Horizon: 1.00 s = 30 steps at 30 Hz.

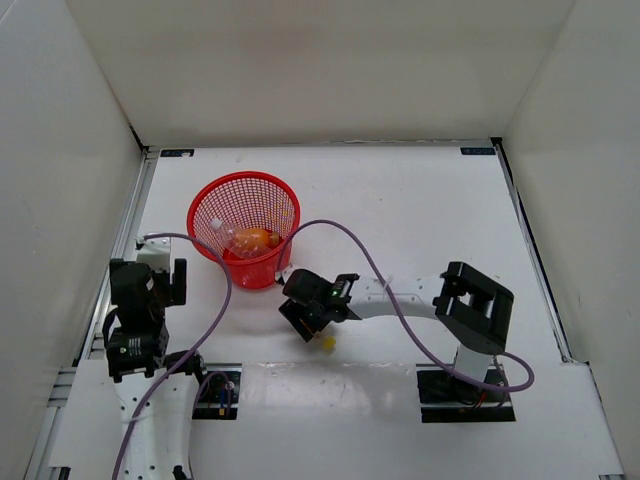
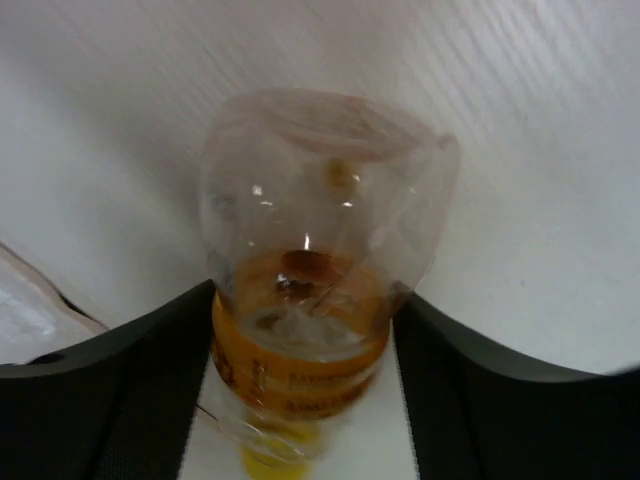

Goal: Put the plastic bottles in the bin

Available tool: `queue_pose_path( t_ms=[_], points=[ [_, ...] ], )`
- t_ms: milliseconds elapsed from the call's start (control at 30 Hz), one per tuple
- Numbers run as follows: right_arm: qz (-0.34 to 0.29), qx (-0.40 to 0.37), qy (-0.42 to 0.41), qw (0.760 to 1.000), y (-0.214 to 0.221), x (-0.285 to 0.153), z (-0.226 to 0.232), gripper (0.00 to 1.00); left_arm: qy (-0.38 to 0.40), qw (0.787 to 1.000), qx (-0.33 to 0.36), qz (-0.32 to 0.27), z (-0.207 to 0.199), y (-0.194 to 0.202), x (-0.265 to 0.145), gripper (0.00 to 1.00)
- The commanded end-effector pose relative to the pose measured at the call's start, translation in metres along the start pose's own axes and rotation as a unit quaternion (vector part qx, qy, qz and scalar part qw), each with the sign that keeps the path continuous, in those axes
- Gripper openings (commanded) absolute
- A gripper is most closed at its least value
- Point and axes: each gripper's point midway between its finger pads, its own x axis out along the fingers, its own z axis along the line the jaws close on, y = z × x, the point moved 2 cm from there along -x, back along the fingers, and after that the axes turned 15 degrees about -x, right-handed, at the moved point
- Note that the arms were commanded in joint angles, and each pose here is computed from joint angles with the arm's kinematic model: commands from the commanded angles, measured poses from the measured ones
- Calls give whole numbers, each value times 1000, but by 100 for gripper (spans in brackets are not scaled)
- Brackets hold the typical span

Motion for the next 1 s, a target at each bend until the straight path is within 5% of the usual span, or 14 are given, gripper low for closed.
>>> queue_pose_path(
  t_ms=[0, 133, 233, 400, 600, 767, 967],
  points=[
    [-13, 7, 12, 1000, 0, 2, -3, 67, -59, 998, 5, 35, 16, 26, 4, 100],
    [-13, 24, 31, 999, 12, -6, -10, 35, -181, 980, 20, 76, 48, 63, 9, 100],
    [-35, 47, 62, 996, 15, -22, -20, 29, -270, 959, 45, 70, 73, 65, 1, 100],
    [-49, 72, 133, 987, 28, -59, -49, 21, -276, 960, 43, 8, 79, 31, -12, 100],
    [-117, 143, 203, 962, 14, -119, -111, 20, -217, 974, -15, -58, 67, -42, -24, 100],
    [-199, 131, 258, 936, -36, -188, -161, 20, -56, 991, -34, -113, 27, -116, -36, 100],
    [-322, 67, 260, 908, -162, -276, -183, 20, 66, 983, -50, -161, -7, -163, -57, 100]
  ],
)
